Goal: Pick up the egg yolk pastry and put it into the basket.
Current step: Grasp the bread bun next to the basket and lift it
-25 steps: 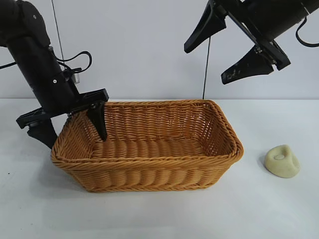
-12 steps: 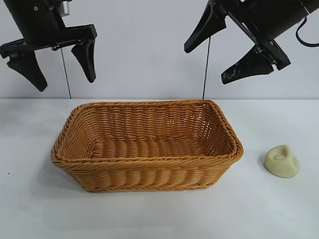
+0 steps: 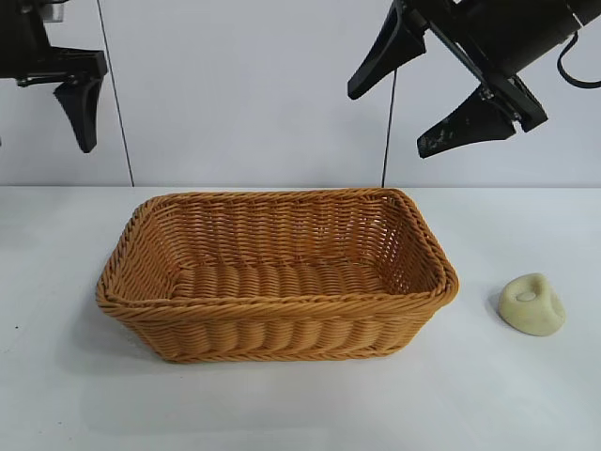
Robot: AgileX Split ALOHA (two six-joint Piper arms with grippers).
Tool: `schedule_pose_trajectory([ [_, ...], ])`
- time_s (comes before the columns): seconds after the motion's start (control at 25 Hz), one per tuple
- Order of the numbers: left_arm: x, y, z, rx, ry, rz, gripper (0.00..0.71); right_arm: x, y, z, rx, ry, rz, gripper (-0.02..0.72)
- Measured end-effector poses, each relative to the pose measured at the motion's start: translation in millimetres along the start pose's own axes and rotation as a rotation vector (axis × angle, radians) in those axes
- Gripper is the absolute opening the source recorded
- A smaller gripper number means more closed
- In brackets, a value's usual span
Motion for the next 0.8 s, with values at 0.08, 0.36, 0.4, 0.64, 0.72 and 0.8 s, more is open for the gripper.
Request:
schedule_pose_trajectory([
  [0.08,0.7,13.8,-3.1,0.019,-0.005,-0.016,0.692,0.0,-0.1,-0.2,0.000,-0.002,0.001,0.624],
  [0.36,20.8,21.5,9.8,0.021,-0.023,-0.017,0.692,0.0,-0.1,-0.2,0.000,-0.002,0.001,0.624],
  [0.4,23.8,22.8,17.8,0.020,-0.013,-0.019,0.692,0.0,0.0,-0.1,0.000,-0.001,0.000,0.624],
  [0.64,72.3,33.0,87.2,-0.001,-0.031,-0.017,0.692,0.0,0.0,-0.1,0.000,-0.001,0.000,0.624],
  [0.72,87.2,37.2,115.7,-0.011,-0.046,-0.013,0.692,0.0,0.0,-0.1,0.000,-0.001,0.000,0.624],
  [0.8,96.8,42.6,147.7,-0.024,-0.053,-0.012,0.692,0.0,0.0,-0.1,0.000,-0.001,0.000,0.624],
])
Point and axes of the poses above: a point on each arm's last joint axis where the gripper is mounted, x pointing back along that axis away from the gripper, y along the wrist's bending axis when the last joint is at zero, z = x × y, the point moved 3 cm from there along -x, pointing out along that axis toward the gripper, and after that the axes turned 6 degrees about x, right-handed, at the moved point
